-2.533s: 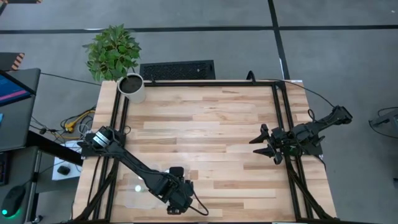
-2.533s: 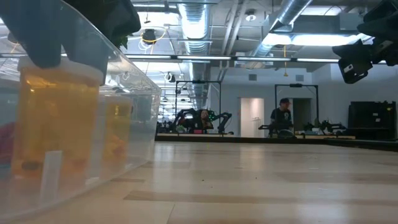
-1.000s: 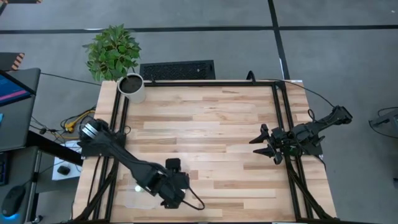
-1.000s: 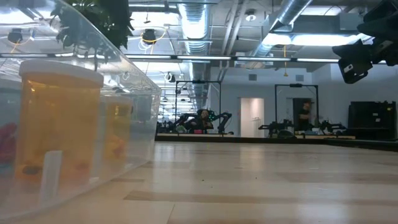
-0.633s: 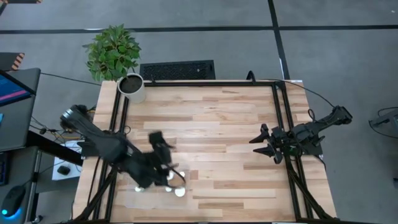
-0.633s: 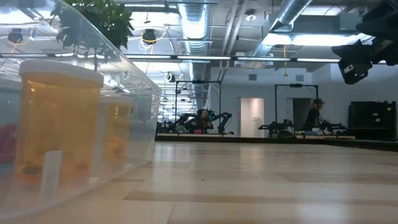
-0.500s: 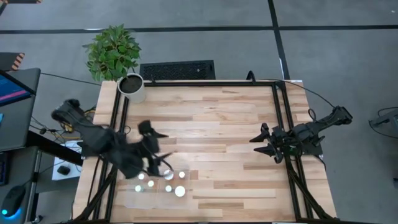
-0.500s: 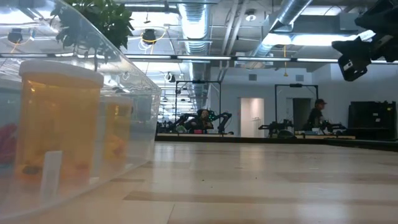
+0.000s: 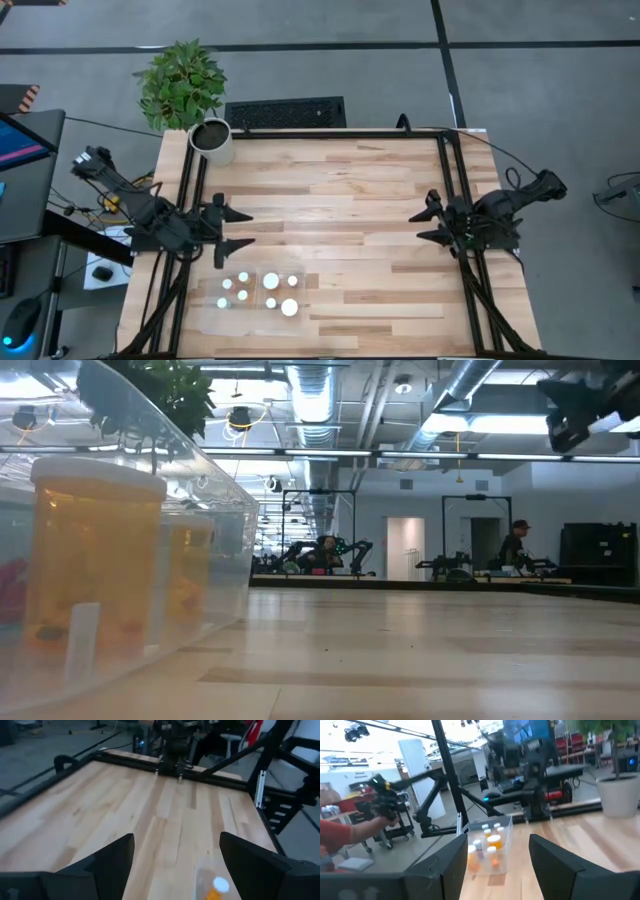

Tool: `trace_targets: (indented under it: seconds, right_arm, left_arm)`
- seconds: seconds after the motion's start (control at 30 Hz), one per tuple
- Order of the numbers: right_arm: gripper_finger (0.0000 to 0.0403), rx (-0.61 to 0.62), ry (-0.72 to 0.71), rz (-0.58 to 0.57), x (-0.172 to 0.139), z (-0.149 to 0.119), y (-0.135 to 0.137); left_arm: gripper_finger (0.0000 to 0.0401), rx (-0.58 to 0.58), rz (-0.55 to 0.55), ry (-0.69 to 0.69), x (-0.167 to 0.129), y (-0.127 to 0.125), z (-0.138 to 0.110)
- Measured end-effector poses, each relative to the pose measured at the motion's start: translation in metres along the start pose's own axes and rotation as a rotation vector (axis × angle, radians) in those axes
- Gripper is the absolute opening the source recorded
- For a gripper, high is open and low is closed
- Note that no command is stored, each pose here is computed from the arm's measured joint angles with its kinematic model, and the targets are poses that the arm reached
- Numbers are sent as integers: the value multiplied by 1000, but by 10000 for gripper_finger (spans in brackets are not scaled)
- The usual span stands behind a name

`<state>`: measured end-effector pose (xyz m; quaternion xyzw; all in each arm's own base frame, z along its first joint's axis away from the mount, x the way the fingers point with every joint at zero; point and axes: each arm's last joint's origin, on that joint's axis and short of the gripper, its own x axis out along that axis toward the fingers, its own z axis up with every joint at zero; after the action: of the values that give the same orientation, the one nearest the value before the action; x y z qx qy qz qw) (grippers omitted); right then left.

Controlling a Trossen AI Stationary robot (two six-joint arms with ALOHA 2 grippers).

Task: Pick and place medicine bottles into bin by pill shape (circle, oval)
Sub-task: Return to Home Position

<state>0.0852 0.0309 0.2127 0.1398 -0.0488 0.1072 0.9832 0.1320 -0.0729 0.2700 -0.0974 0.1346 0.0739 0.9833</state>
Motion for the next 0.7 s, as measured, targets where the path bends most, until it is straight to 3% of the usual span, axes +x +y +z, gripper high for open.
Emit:
trace_targets:
  seconds: [0.27,0.53,0.7]
  right_arm:
    - [226,-65,3,-42,-8,25,2]
    - [226,-140,49,-167,-21,38,-5]
    - [226,-133,112,-202,-18,25,-11]
  left_arm:
    - [286,-126,31,-46,-7,39,-65]
    - [286,-175,-13,-139,-16,58,-87]
    - [286,-194,-63,-190,-21,64,-90]
